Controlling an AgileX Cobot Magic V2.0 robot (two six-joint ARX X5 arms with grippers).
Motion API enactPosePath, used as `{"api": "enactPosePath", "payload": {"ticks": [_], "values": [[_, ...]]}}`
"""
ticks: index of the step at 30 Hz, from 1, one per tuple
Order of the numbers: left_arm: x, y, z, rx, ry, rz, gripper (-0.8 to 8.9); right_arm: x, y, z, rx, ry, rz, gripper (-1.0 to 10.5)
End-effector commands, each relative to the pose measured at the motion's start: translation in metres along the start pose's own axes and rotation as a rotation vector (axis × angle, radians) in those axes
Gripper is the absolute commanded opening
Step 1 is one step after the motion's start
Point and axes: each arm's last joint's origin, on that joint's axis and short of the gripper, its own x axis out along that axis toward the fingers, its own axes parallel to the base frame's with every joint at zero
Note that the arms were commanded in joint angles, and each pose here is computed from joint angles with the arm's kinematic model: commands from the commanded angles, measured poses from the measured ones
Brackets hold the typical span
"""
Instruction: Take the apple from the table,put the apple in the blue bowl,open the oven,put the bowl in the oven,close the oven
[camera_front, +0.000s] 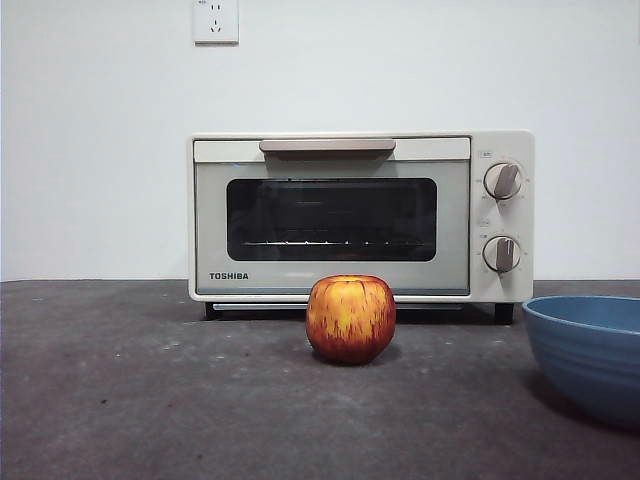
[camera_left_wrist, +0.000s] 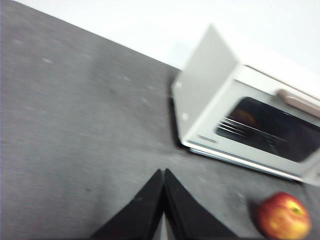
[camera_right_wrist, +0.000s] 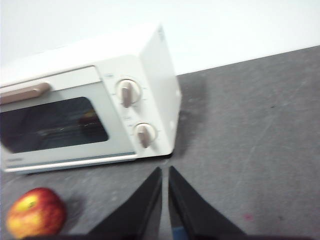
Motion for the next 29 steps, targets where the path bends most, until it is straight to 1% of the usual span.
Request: {"api": "enactPosePath", "payload": {"ticks": [1,5,10,13,18,22,27,28,29], "values": [[0.001,-0.009,0.018,0.014,0.048,-0.052,0.07,0.0,0.006,0.015,0.019,0.052,0.036,0.0],[0.004,-0.023,0.042,0.064,0.123,-0.119,0.07,0.004,0.016,0.038,-0.003,0.155,0.124,0.0],[0.009,-0.042,0.061,0.129,0.241,-0.198,0.07,0.013,0.03,0.069,-0.072,0.27,0.216,0.0],[0.011,-0.054,0.066,0.165,0.322,-0.266,0.07,0.019,0.04,0.086,-0.126,0.366,0.269,0.0],[0.014,-0.07,0.064,0.211,0.414,-0.365,0.07,0.026,0.055,0.099,-0.206,0.515,0.345,0.0],[0.016,-0.076,0.061,0.245,0.428,-0.341,0.07,0.03,0.067,0.096,-0.243,0.58,0.422,0.0],[0.016,-0.079,0.06,0.259,0.434,-0.352,0.07,0.031,0.075,0.092,-0.28,0.597,0.447,0.1],[0.016,-0.079,0.06,0.259,0.434,-0.352,0.07,0.031,0.075,0.093,-0.282,0.591,0.453,0.2],[0.016,-0.079,0.06,0.259,0.434,-0.352,0.07,0.031,0.076,0.093,-0.282,0.587,0.454,0.9]]}}
